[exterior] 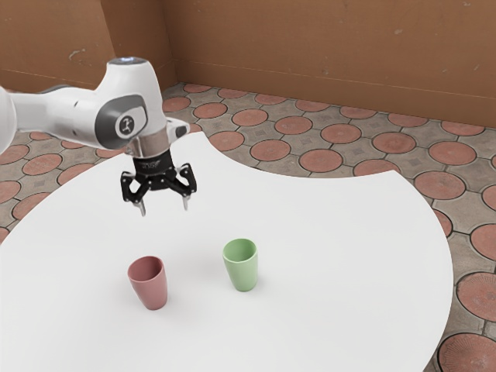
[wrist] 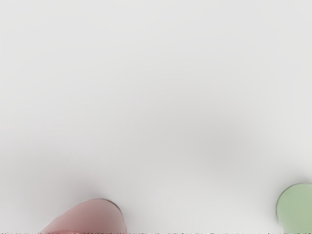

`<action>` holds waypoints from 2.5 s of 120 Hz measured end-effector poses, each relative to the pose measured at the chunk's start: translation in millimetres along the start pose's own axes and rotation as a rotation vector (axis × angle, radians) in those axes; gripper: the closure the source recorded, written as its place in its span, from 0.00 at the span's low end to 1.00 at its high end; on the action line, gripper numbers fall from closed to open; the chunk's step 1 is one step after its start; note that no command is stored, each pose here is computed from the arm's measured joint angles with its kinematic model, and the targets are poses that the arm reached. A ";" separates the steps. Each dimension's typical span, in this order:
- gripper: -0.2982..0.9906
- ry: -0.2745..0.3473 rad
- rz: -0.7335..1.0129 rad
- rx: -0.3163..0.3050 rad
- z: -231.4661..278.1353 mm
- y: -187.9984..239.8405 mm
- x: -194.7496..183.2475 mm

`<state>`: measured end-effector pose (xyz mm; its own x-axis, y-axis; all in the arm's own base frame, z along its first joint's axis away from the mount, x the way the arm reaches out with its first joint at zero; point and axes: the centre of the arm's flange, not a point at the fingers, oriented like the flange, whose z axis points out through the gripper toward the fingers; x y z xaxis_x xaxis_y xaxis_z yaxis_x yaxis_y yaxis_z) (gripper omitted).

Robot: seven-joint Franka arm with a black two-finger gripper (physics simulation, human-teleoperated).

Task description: Place the left cup onto the right cup

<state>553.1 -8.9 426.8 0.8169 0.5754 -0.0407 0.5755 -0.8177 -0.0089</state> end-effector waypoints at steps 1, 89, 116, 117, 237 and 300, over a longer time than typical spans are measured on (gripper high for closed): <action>0.23 0.000 0.000 0.000 0.5 -0.2 -0.5; 0.23 -0.008 0.008 0.003 17.0 -1.8 -32.8; 0.23 -0.014 0.010 0.008 25.3 -4.9 -41.5; 0.23 -0.014 0.010 0.008 25.6 -5.0 -41.5; 0.23 -0.055 -0.072 0.025 64.4 -4.0 -39.3; 0.23 -0.062 -0.097 0.031 80.7 -10.0 -45.4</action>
<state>507.1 -28.2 348.1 0.7530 0.6504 -0.1000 0.6494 -0.7590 -0.0467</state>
